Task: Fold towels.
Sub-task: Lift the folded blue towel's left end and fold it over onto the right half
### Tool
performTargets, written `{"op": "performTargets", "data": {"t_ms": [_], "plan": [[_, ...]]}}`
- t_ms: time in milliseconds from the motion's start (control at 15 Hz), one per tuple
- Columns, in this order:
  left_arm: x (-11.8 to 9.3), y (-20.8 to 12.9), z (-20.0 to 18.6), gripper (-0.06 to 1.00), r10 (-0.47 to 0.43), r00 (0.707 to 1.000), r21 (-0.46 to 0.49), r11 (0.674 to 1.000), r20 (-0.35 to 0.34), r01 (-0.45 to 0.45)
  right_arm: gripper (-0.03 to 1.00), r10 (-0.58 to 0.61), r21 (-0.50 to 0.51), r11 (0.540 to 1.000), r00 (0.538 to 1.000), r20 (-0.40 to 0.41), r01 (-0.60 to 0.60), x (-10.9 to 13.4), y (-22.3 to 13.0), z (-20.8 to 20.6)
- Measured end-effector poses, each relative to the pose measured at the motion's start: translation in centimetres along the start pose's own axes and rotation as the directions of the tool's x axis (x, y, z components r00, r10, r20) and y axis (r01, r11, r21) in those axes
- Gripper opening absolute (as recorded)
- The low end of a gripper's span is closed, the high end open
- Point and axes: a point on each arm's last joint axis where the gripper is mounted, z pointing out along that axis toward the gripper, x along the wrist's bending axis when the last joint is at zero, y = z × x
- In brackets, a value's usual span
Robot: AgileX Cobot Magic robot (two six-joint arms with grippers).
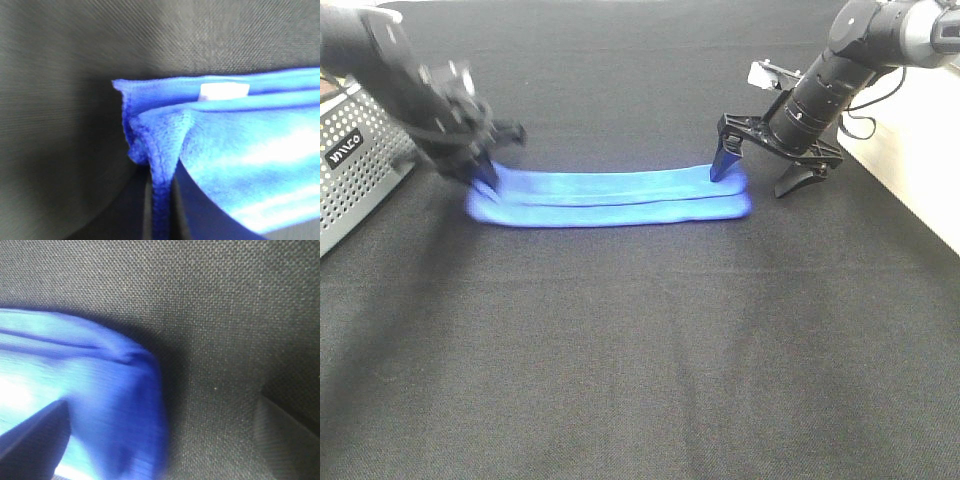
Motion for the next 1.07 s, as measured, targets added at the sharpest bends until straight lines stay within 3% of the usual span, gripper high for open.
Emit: {"op": "performTargets", "data": {"t_ms": [200,333,467,667,800,867,1067], "plan": [[-0.7,1.6,-5.0,0.05,0.048,0.995,0.038,0.998,-0.09,-0.045,0.94,0.012,0.04,0.999,1.0,-0.019,-0.011,0.2,-0.4,0.0],[-1.8,2.3,-7.6,0.05,0.044,0.995,0.06,0.997,-0.091,-0.039,0.94,0.024,0.067,0.998,0.999,-0.038,-0.022,0.4,-0.6,0.0],[-4.4,2.3,-8.8,0.05,0.043,0.996,0.06,0.997,-0.075,-0.038,0.94,0.025,0.07,0.997,0.998,-0.049,-0.022,0.7,-0.6,-0.7],[-9.6,0.6,-8.2,0.05,0.061,0.997,0.073,0.996,-0.036,-0.059,0.94,0.003,0.017,1.0,0.998,-0.057,-0.002,1.7,0.1,-3.6],[-12.7,-0.4,-7.2,0.05,0.046,0.999,0.065,0.997,0.029,-0.048,0.94,-0.008,-0.01,1.0,0.998,-0.061,0.008,2.2,0.3,-5.1],[-12.7,-0.4,-7.2,0.05,0.046,0.999,0.065,0.997,0.029,-0.048,0.94,-0.008,-0.01,1.0,0.998,-0.061,0.008,2.2,0.3,-5.1],[-15.9,-1.4,-4.0,0.05,-0.014,0.986,0.04,0.999,0.164,0.008,0.94,-0.007,0.008,1.0,1.0,-0.015,0.007,2.3,0.1,-6.8]]}}
